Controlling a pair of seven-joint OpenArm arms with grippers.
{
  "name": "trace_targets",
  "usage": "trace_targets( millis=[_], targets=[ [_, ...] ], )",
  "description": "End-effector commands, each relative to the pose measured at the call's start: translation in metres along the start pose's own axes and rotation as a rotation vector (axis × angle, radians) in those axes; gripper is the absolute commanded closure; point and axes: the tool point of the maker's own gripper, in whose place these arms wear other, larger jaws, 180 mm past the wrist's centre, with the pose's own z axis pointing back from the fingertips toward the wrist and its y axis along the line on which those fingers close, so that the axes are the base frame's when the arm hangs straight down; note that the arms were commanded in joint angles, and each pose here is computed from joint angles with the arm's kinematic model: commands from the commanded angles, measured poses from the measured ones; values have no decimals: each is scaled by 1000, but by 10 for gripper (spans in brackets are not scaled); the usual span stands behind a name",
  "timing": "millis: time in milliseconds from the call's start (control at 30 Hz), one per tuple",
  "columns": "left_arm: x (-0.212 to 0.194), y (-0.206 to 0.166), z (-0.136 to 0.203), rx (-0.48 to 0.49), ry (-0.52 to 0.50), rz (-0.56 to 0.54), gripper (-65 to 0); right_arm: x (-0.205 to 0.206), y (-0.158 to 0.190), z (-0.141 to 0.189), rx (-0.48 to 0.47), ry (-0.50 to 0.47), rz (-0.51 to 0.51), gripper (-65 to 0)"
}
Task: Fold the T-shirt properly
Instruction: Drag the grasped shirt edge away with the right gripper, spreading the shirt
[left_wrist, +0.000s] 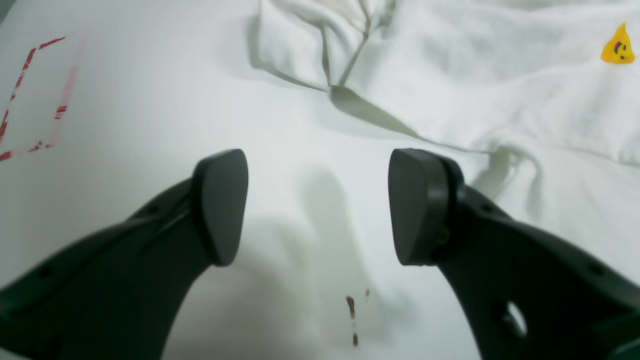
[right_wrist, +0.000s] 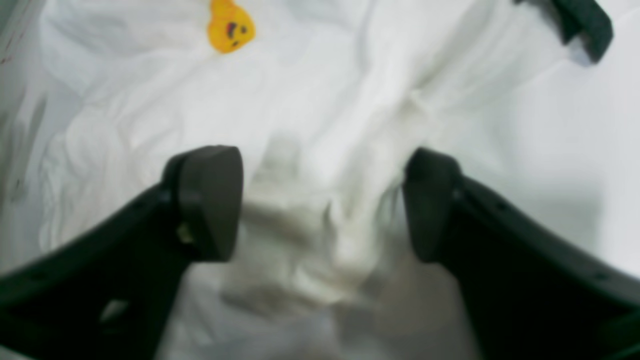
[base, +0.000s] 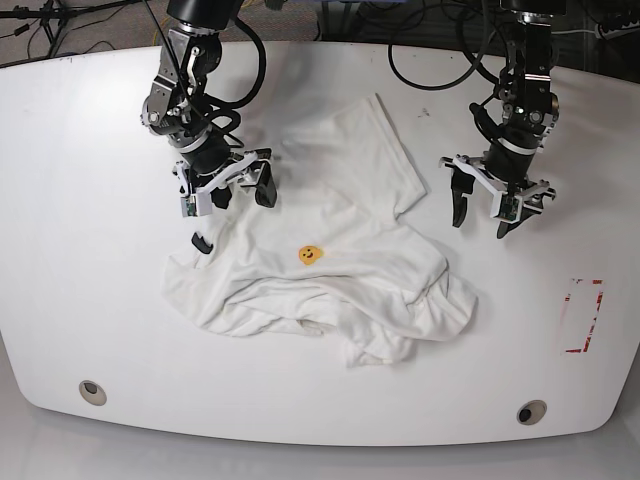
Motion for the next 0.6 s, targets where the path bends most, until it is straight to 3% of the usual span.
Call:
trace_targets(
  millis=[0,100,200,333,567],
  targets=[
    [25,11,-2,24,-76,-5,-414,-11,-3,-3,-11,60,-1,-290],
    [31,19,-5,41,-85,-3,-415,-12,-5,-5,-11,66,-3,-119],
    [38,24,-11,53,-79,-2,-417,-12,-7,-5,-12,71,8,-19],
    [49,34,-21,75,-65,0,-444,-12,-7,-3,-14,71,11,0],
    [74,48,-41,119,-76,61,-596,-7,-9,16,-38,49,51,0]
  ],
)
